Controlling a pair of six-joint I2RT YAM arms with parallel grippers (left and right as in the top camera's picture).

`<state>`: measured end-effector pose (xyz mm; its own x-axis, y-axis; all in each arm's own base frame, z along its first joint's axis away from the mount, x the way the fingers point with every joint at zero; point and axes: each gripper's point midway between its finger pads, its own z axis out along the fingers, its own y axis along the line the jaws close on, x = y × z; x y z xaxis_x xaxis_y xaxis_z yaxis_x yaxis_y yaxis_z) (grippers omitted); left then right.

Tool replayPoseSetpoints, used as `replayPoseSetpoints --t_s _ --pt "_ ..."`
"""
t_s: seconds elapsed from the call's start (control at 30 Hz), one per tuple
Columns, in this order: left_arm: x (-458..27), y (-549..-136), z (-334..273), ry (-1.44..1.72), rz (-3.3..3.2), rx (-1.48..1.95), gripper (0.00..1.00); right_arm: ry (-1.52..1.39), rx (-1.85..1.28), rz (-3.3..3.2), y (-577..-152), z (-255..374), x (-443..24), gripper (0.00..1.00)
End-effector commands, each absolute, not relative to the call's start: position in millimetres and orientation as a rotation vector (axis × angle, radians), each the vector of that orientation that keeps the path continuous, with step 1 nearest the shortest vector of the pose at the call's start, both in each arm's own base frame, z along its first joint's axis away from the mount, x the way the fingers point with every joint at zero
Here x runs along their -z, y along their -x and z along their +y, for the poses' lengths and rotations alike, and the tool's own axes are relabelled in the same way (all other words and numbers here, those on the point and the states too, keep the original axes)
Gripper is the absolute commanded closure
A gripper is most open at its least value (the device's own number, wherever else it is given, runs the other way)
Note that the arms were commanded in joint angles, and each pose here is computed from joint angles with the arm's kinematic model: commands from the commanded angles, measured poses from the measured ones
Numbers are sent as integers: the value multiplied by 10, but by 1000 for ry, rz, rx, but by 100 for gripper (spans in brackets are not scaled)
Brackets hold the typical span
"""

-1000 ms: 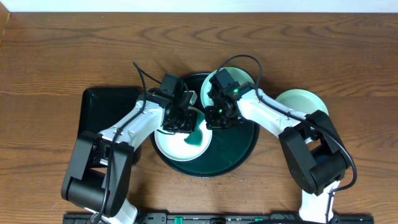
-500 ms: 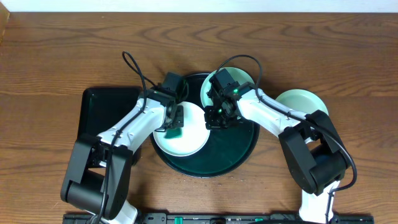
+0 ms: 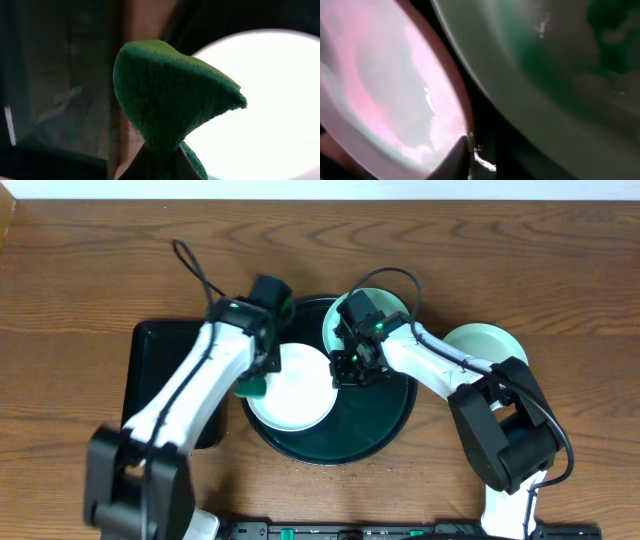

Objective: Clean dirty plates on tray and stack at the side

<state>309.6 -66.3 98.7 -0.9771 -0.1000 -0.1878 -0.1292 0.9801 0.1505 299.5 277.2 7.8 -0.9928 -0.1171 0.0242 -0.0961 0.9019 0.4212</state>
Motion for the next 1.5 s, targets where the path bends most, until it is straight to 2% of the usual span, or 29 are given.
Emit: replayPoseSetpoints --t_s 0.0,0.17,0.3,0.33,0.5,0.7,0.97,1.1,1.23,1.37,1.47 --pt "-1402 -3196 -413 307 2818 -217 93 -152 612 -3029 -3041 2716 14 78" --pt "-1484 -3215 -25 476 2777 -229 93 -171 600 -3037 -3024 2742 20 80" --pt "-1449 -3193 285 611 2764 -255 93 -187 595 -3044 -3015 2770 23 98" --pt "-1447 -3183 382 653 2757 -262 93 -188 599 -3045 -3018 2774 20 99" --pt "-1453 -3163 674 781 2719 -277 93 -269 651 -3047 -3039 2816 -106 99" --pt "-1456 -3160 746 811 2707 -280 93 -437 512 -3273 -3200 2734 -576 99" --pt "-1452 -3143 739 810 2715 -282 93 -604 -12 -3681 -3390 2429 -1424 99" --pt "-1452 -3143 739 810 2715 -282 93 -699 -221 -3787 -3367 2448 -1695 99" --pt "-1445 -3138 739 810 2717 -283 93 -725 143 -3635 -3171 2730 -1431 92" --pt "-1441 -3138 740 809 2718 -284 93 -527 293 -3489 -3073 2719 -1131 92" --pt "-1441 -3138 740 809 2718 -284 92 -418 352 -3367 -2996 2706 -877 87"
